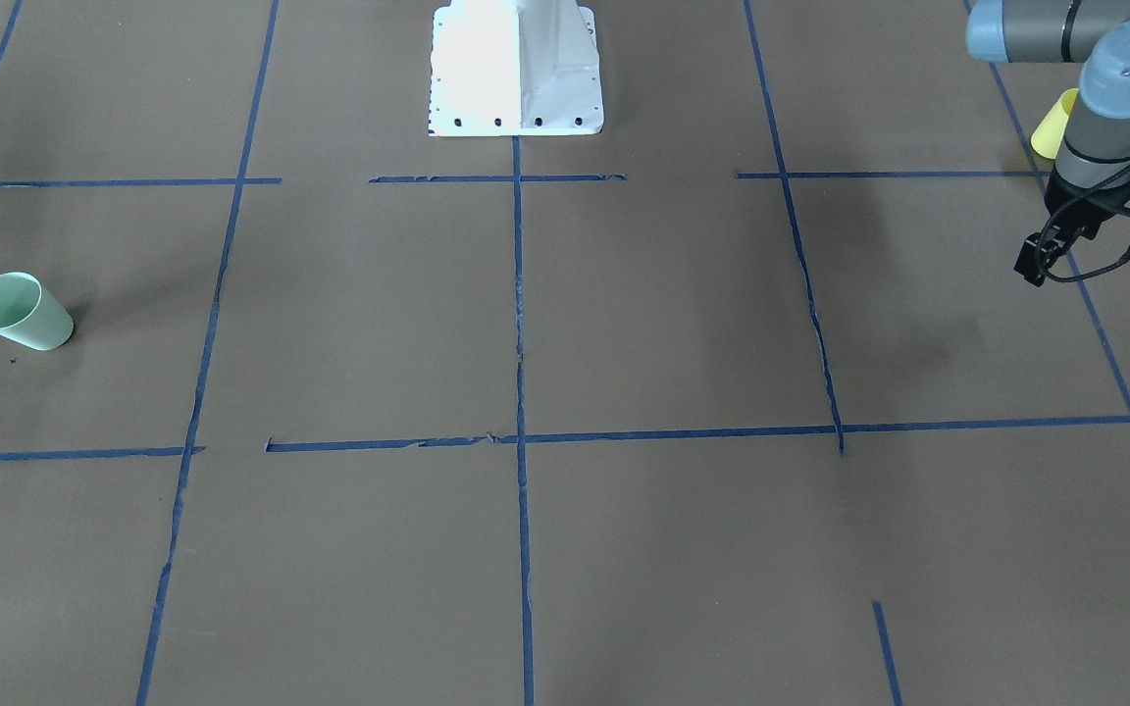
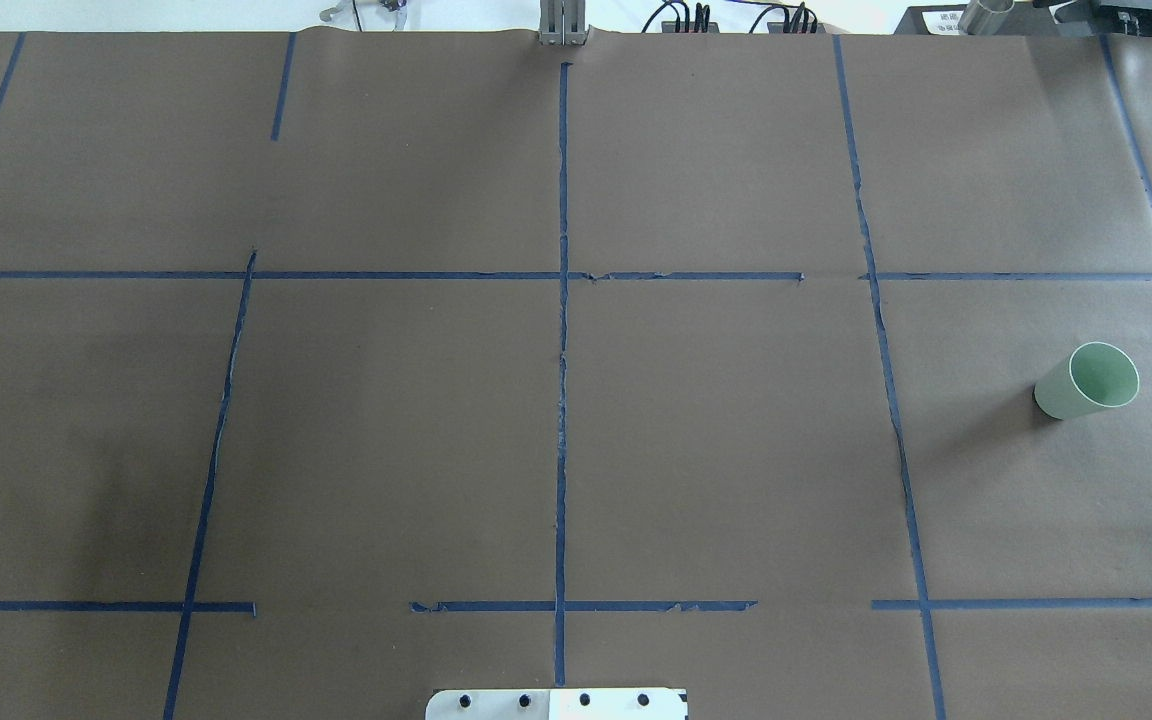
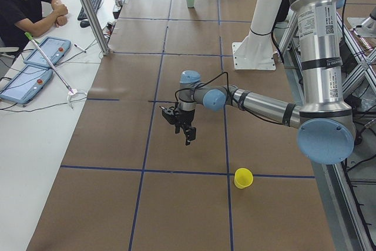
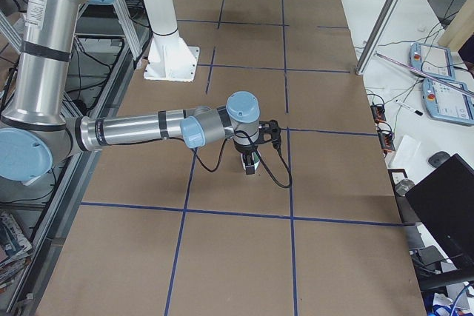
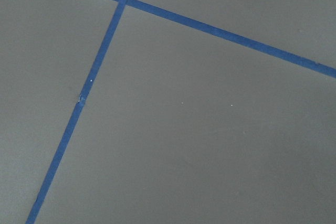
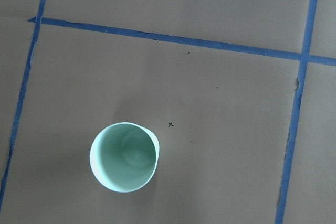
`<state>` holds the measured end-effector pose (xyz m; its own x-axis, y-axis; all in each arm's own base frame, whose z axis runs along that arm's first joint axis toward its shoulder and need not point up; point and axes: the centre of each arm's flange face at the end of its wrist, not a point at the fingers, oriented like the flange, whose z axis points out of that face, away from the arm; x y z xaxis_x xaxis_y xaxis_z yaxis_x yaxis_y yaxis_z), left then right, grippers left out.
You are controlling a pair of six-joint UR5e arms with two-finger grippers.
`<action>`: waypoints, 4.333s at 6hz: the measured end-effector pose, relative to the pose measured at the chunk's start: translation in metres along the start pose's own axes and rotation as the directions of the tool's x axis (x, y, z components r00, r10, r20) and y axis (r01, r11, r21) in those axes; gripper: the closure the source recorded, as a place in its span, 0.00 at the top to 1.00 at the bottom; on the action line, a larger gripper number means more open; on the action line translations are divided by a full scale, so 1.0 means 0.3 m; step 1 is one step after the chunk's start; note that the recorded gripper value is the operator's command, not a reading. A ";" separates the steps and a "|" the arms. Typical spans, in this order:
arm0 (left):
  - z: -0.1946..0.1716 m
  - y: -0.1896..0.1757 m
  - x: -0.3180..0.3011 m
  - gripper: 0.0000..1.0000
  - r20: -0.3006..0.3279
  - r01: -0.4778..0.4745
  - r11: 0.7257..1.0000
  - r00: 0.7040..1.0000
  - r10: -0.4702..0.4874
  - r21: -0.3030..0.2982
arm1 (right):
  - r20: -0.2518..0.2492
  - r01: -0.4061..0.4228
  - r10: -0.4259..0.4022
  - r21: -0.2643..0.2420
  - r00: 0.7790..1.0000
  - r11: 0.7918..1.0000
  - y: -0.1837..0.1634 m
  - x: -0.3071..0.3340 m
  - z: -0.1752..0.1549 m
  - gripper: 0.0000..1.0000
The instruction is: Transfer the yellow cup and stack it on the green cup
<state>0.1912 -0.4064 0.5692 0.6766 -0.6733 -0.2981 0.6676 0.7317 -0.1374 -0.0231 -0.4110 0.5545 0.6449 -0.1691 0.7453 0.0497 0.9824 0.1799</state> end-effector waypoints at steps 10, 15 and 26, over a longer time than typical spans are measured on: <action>0.331 0.452 -0.204 1.00 0.325 0.472 0.550 0.476 -0.817 0.689 | 0.050 -0.028 0.031 -0.054 0.998 0.998 0.110 0.025 0.026 1.00; 0.537 0.593 -0.299 1.00 0.306 0.436 0.487 0.423 -0.853 0.757 | 0.052 -0.022 0.025 -0.049 0.998 0.999 0.111 0.014 0.016 1.00; 0.497 0.324 -0.572 0.00 0.386 0.234 0.682 0.678 -0.625 0.693 | 0.084 0.000 0.003 -0.040 0.996 0.999 0.108 -0.017 0.020 1.00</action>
<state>0.1864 -0.2355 0.7478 0.1615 -0.9551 0.2485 0.8286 0.2680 0.4915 -0.0295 -0.3787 0.5603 0.5784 -0.1718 0.7975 0.0799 0.9848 0.1542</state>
